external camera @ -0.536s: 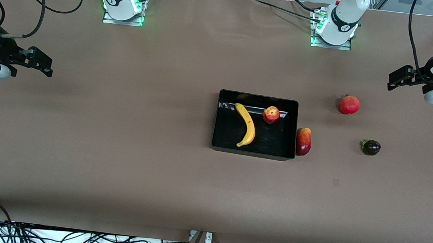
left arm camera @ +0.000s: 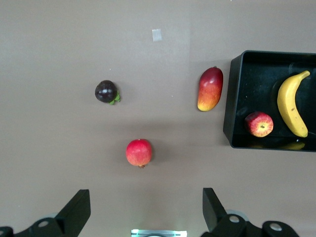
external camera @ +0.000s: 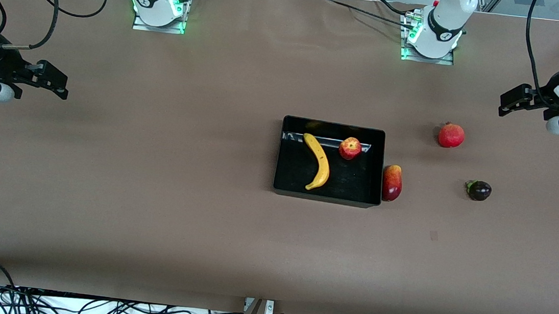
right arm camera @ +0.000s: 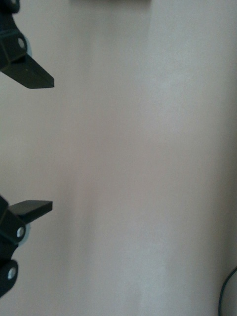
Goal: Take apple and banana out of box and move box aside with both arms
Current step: 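Reach the left gripper into the black box toward the red apple, then grasp the red apple with the left gripper and lift it out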
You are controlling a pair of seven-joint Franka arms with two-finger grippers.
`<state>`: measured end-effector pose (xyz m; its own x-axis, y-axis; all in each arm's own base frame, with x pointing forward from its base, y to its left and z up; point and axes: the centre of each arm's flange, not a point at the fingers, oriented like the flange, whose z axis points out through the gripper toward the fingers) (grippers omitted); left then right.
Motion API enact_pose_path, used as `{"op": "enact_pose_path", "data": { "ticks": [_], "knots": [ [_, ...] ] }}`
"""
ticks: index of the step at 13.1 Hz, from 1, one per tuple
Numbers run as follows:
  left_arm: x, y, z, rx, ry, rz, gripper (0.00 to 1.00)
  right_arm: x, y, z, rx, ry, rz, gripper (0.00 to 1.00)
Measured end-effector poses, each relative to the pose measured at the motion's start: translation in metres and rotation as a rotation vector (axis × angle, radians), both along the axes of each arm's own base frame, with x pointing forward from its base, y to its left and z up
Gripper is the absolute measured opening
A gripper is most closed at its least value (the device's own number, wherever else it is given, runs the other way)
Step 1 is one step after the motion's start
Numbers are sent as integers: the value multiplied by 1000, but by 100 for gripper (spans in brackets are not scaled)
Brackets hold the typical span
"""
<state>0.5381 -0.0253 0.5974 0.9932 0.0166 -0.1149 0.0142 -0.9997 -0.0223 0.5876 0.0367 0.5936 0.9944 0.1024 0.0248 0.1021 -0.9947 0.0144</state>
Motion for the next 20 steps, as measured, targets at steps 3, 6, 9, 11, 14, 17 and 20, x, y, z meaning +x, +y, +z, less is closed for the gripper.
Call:
{"op": "enact_pose_path", "data": {
  "ticks": [3, 6, 9, 11, 14, 17, 20],
  "knots": [
    [8, -6, -16, -32, 41, -2, 100, 0, 0, 0, 0, 1, 0, 100],
    [19, -24, -37, -51, 75, -23, 100, 0, 0, 0, 0, 1, 0, 100],
    [39, -99, -75, -38, 72, -12, 100, 0, 0, 0, 0, 2, 1, 100],
    [47, -155, -116, -25, 84, -20, 100, 0, 0, 0, 0, 2, 1, 100],
    [51, -209, -187, -4, 137, -58, 100, 0, 0, 0, 0, 2, 1, 100],
    [44, -248, -246, 36, 179, 0, 100, 0, 0, 0, 0, 2, 1, 100],
    [29, -278, -295, 28, 124, 21, 100, 0, 0, 0, 0, 2, 1, 100]
  ]
}}
